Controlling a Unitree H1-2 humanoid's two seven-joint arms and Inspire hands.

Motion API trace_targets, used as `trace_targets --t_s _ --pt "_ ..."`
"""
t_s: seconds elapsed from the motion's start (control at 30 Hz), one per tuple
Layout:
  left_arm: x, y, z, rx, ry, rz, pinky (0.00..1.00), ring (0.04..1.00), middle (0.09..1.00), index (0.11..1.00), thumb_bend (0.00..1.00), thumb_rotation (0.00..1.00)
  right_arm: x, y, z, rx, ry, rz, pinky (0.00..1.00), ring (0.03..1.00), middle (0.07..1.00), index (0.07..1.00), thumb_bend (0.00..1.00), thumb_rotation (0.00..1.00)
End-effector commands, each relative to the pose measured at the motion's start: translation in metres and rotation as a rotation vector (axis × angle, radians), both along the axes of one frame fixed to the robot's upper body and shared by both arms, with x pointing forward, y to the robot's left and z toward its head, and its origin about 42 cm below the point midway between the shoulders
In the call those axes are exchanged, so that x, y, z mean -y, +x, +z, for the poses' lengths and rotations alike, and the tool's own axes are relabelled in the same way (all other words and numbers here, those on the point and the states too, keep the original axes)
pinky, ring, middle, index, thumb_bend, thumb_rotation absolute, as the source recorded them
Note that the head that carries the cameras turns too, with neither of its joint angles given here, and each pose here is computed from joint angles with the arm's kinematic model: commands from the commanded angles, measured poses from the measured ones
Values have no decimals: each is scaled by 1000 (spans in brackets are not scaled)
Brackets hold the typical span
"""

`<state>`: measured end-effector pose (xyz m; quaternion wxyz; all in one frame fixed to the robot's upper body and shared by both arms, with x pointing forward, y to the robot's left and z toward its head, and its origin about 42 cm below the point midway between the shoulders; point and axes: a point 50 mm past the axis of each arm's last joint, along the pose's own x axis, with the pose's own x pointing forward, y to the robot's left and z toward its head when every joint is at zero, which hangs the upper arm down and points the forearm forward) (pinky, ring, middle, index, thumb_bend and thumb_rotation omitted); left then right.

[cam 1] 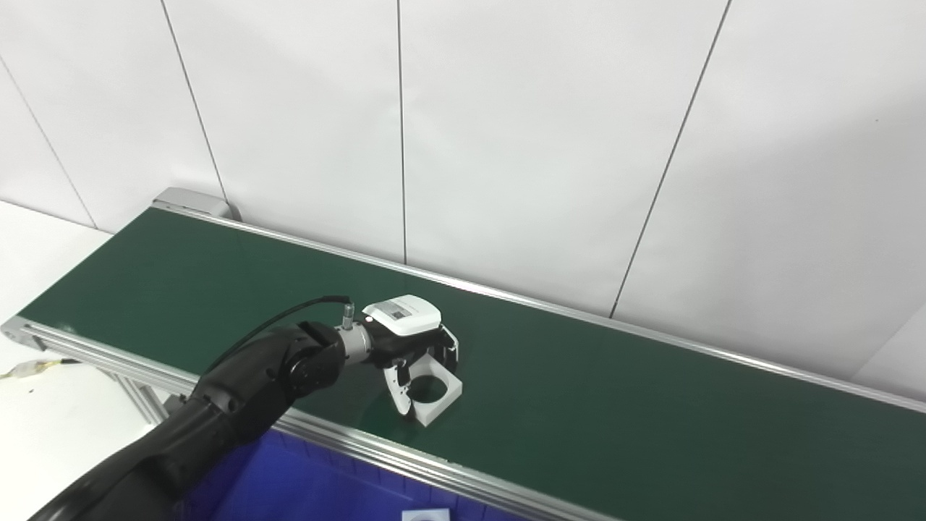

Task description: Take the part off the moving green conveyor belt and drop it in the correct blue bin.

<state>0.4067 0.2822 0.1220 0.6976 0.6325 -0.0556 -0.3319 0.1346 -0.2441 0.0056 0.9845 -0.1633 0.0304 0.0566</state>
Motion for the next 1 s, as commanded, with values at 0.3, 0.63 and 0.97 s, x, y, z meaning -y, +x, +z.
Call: trace_targets --t_s 0.3,0.63,0.97 --pt "-12 -18 25 203 -322 3 250 361 470 515 495 0 -5 3 13 92 37 8 781 789 806 870 862 280" --pt "-17 -63 67 279 -776 38 238 362 472 513 491 0 -16 0 22 141 18 20 776 776 797 856 890 334" --pt "-5 -106 49 203 -902 31 187 348 460 514 489 0 -36 2 30 191 26 15 759 767 793 857 875 385"
